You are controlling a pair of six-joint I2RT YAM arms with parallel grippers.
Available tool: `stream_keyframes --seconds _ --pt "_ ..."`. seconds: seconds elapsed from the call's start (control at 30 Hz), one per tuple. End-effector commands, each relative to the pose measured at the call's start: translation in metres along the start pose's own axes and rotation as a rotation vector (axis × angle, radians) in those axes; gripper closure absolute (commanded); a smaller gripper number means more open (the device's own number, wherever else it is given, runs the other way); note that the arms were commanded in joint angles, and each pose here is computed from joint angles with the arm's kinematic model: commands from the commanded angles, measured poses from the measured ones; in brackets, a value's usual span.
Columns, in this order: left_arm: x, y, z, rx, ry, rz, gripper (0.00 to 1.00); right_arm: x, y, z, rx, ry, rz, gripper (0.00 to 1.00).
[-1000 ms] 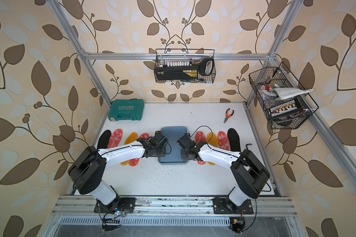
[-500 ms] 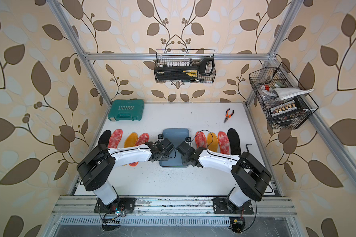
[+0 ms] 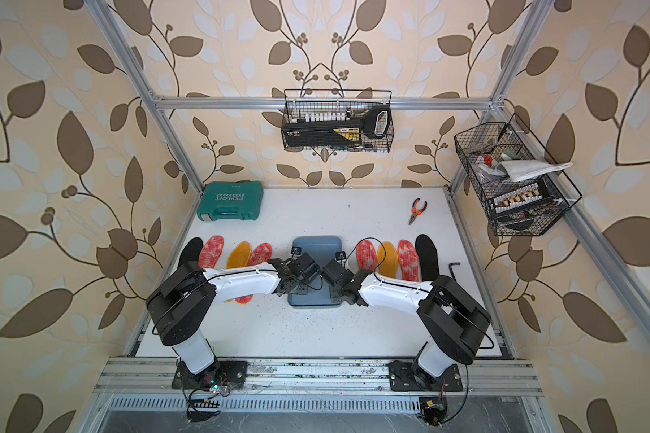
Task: Put the insoles into the storage box
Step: Place the storage box at the center of the board, then pick up the insole from the center of the board.
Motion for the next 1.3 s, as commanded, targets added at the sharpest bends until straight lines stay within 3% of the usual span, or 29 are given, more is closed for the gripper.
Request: stream_keyframes --seconds 0.0,0.07,0.2,0.3,0.47,0.6,0.73,0.93,1.07,1.27 --pt "-0.027 -0.003 0.015 0.019 -0.069 -0.038 0.48 -0.019 0.0 0.014 -0.034 -0.038 -0.007 0.61" --pt "-0.038 0.0 0.019 0.027 -0.09 -0.05 0.36 -0.032 -0.003 0.019 -0.04 -0.058 0.003 0.53" --pt "-0.072 0.011 0.029 0.044 -0.164 -0.095 0.34 -0.063 -0.013 0.028 -0.06 -0.129 0.012 0.41" --pt "-0.104 0.029 0.036 0.039 -0.25 -0.13 0.12 -0.087 -0.02 0.033 -0.083 -0.199 0.036 0.34" --pt "-0.122 0.083 0.048 -0.05 -0.286 -0.192 0.13 -0.107 -0.035 0.032 -0.105 -0.372 0.035 0.27" --pt "-0.11 0.134 0.051 -0.191 -0.259 -0.213 0.16 -0.103 -0.042 0.022 -0.117 -0.487 0.047 0.21" --pt "-0.087 0.16 0.053 -0.29 -0.187 -0.218 0.16 -0.09 -0.039 0.011 -0.176 -0.543 0.11 0.14" --pt "-0.05 0.164 0.061 -0.335 -0.079 -0.222 0.16 -0.074 -0.035 -0.003 -0.273 -0.536 0.148 0.11" --pt "-0.032 0.17 0.068 -0.371 -0.042 -0.234 0.19 -0.068 -0.036 -0.016 -0.261 -0.613 0.185 0.11" --pt "-0.007 0.172 0.075 -0.389 0.021 -0.226 0.24 -0.074 -0.049 -0.021 -0.198 -0.66 0.098 0.11"
Point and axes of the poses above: each gripper's point midway between its finger pads, its own x axis out along the fingers, its own y axis along the line the jaws close on, z = x × y, the point moved 10 cm from there along -x, back along the fingers, and after that the axes turned 11 degrees about -x, right-handed, at the moved point
